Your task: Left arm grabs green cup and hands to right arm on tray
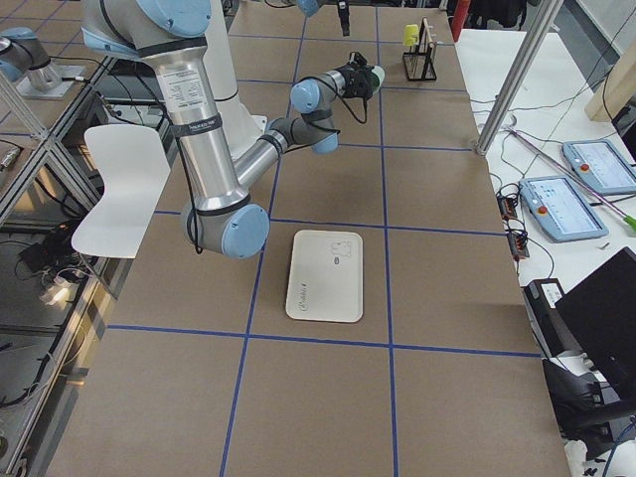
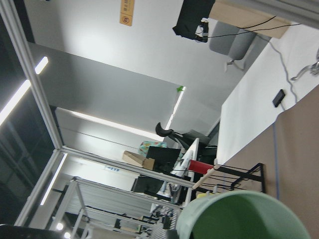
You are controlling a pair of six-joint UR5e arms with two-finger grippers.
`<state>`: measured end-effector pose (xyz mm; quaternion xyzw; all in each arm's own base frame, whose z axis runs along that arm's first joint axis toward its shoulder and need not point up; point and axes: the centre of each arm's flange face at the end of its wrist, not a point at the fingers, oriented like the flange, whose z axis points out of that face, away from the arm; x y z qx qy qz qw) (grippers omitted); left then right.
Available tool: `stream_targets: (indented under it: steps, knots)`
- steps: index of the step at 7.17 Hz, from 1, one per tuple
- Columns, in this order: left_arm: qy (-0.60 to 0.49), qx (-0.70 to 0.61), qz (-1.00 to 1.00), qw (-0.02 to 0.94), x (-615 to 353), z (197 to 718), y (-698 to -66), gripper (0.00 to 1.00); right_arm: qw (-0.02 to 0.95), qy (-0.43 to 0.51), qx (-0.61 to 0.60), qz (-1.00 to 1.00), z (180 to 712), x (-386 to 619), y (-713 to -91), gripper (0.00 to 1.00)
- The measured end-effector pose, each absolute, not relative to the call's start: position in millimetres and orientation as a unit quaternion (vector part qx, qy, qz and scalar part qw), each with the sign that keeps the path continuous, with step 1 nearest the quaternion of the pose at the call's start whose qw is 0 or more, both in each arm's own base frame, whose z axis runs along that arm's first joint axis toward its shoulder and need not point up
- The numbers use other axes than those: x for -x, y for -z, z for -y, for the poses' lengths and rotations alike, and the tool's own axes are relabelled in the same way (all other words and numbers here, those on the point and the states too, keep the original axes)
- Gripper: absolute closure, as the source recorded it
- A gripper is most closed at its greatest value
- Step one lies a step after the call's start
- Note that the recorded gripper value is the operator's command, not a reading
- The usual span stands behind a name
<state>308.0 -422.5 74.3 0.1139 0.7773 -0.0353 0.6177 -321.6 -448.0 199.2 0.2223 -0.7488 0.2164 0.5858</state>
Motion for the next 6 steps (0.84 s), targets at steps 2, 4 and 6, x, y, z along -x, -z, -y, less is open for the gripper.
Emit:
stream_targets:
  steps: [2, 4, 6]
  knots:
    - [0.034, -0.128, -0.749, 0.649, -321, 438, -104, 0.0, 0.668, -0.209, -0.198, 0.687, 478, 279, -213, 1.0]
    - [0.015, -0.154, -0.682, 0.715, -329, 457, -140, 0.0, 0.744, -0.192, -0.175, 0.615, 493, 230, -233, 1.0]
    - [0.0, -0.163, -0.578, 0.799, -316, 491, -179, 0.0, 0.819, -0.17, -0.157, 0.526, 499, 208, -260, 1.0]
